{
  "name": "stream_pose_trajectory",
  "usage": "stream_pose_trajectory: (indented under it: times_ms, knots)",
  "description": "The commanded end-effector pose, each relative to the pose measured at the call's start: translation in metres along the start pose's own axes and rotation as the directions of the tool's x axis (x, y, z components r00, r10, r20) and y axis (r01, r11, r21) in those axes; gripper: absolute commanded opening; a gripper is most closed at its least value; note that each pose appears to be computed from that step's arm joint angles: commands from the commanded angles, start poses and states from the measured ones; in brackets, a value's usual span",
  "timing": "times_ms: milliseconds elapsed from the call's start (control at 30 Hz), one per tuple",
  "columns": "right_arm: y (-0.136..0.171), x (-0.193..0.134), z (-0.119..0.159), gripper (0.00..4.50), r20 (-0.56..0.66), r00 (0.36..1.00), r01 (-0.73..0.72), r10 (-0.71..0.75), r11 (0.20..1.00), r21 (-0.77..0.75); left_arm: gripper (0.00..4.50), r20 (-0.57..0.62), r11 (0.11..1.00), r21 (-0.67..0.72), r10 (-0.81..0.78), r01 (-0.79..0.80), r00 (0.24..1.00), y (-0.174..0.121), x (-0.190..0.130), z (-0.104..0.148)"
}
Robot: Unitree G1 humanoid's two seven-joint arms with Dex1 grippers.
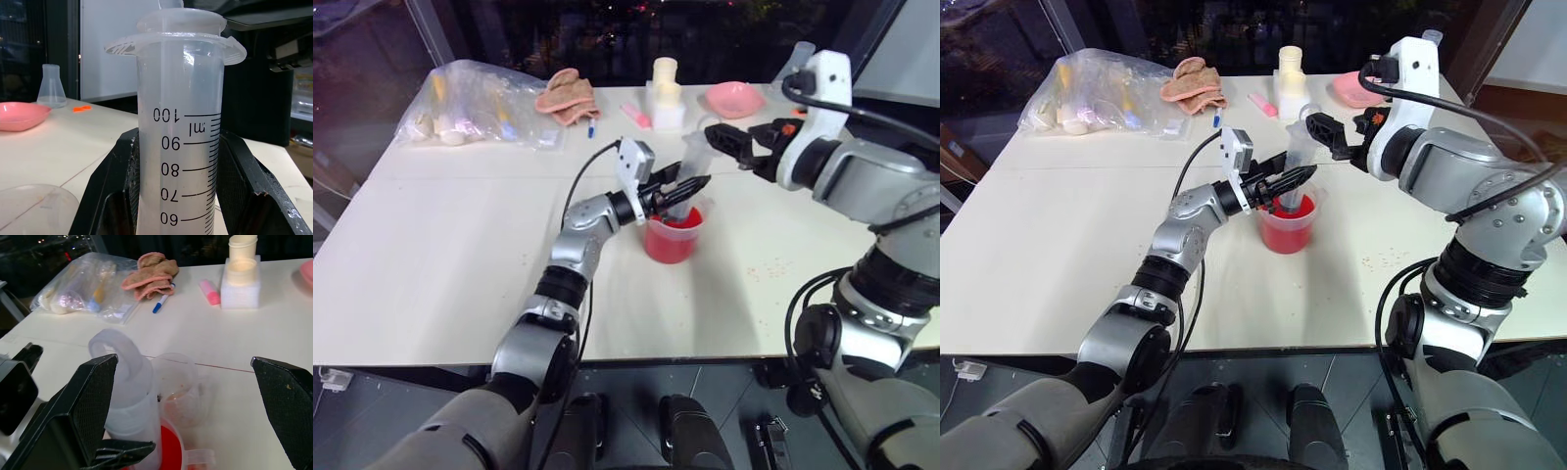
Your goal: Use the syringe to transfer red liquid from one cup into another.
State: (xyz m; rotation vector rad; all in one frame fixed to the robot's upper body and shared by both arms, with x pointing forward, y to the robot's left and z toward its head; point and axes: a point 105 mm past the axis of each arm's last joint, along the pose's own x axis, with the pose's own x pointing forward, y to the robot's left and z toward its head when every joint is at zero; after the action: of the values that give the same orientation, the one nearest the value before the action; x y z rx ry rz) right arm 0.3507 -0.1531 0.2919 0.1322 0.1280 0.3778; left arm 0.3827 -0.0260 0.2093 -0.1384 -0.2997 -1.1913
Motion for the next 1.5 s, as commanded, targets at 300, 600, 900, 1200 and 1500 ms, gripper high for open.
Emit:
stream_pose_trajectory:
  times_ms: [300, 600, 900, 1200, 1500]
  knots:
    - [0.023, 0.012, 0.016, 0.25, 0.070, 0.997, -0.034, 0.034, 0.999, -0.014, 1.55, 0.031, 0.999, 0.022, -0.049, 0.049, 0.998, -0.013, 0.013, 0.010]
    - [0.035, 0.011, 0.016, 0.03, 0.092, 0.994, -0.052, 0.055, 0.998, -0.031, 1.55, 0.022, 0.998, -0.008, -0.057, 0.057, 0.998, -0.014, 0.016, 0.006]
    - [0.036, -0.001, 0.043, 0.03, 0.191, 0.980, -0.053, 0.059, 0.998, -0.036, 1.55, -0.007, 0.997, -0.031, -0.066, 0.066, 0.998, -0.015, 0.015, -0.005]
    - [0.034, -0.005, 0.056, 0.03, 0.226, 0.972, -0.052, 0.059, 0.998, -0.038, 1.55, -0.016, 0.997, -0.037, -0.064, 0.063, 0.998, -0.016, 0.014, -0.011]
    - [0.036, -0.006, 0.061, 0.03, 0.237, 0.969, -0.065, 0.072, 0.997, -0.034, 1.55, -0.029, 0.997, -0.047, -0.066, 0.065, 0.997, -0.019, 0.011, -0.017]
